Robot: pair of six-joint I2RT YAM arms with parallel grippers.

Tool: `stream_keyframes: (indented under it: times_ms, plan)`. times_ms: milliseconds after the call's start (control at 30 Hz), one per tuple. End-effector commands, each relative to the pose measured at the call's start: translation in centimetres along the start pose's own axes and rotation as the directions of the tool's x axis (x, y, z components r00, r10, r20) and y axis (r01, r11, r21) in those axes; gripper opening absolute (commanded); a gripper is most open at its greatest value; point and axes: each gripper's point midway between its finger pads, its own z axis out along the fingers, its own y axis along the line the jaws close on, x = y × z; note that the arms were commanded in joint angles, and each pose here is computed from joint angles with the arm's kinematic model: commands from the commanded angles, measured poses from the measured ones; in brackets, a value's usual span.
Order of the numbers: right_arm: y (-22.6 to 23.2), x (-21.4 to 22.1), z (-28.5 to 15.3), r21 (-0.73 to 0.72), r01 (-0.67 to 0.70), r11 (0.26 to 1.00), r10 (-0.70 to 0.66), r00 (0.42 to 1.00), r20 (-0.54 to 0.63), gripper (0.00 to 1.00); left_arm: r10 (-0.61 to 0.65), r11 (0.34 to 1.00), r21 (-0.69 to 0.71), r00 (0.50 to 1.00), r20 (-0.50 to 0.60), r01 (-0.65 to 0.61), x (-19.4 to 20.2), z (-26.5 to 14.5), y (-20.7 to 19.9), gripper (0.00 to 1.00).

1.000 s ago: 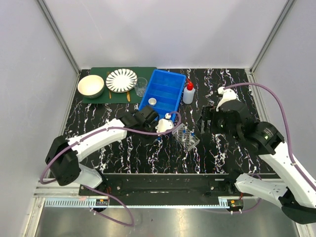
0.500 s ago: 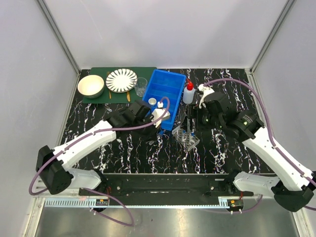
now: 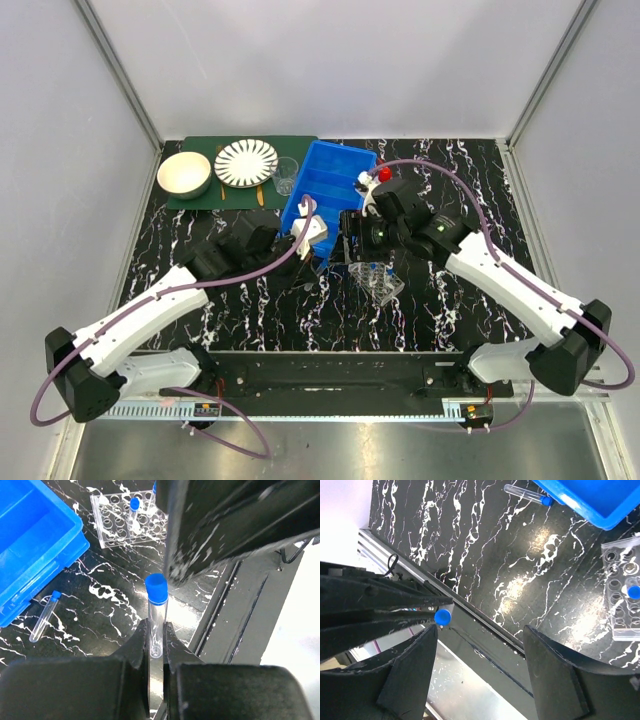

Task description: Organize the chemistry lab equipment

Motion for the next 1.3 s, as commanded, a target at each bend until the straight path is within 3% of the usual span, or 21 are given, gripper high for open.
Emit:
stream_keyframes:
  times_ms: [0, 267, 567, 867, 1267]
  plan:
    - [3.2, -1.0, 0.5, -0.119, 0.016, 0.993, -0.014, 1.0, 0.01, 0.74, 0.017, 0.999, 0.037, 0.996, 0.093, -0.02, -2.1, -0.1, -0.8, 0.0]
    - [3.9, -1.0, 1.2, -0.141, 0.012, 0.99, -0.013, 1.0, -0.002, 0.72, 0.024, 1.0, -0.001, 0.994, 0.102, -0.024, -2.2, -0.1, -0.2, 0.0]
    - [4.1, -0.8, 1.8, -0.15, 0.008, 0.989, -0.011, 1.0, -0.018, 0.56, 0.029, 0.999, -0.034, 0.995, 0.097, -0.026, -2.1, 0.0, 0.4, 0.0]
    - [4.6, -0.7, 2.5, -0.163, 0.007, 0.987, -0.012, 0.999, -0.031, 0.53, 0.031, 0.999, -0.033, 0.994, 0.107, -0.028, -2.4, -0.1, 0.4, 0.0]
    - [4.8, -0.5, 3.0, -0.163, 0.006, 0.987, -0.011, 0.999, -0.033, 0.37, 0.026, 1.0, -0.014, 0.993, 0.112, -0.024, -2.3, 0.0, 0.0, 0.0]
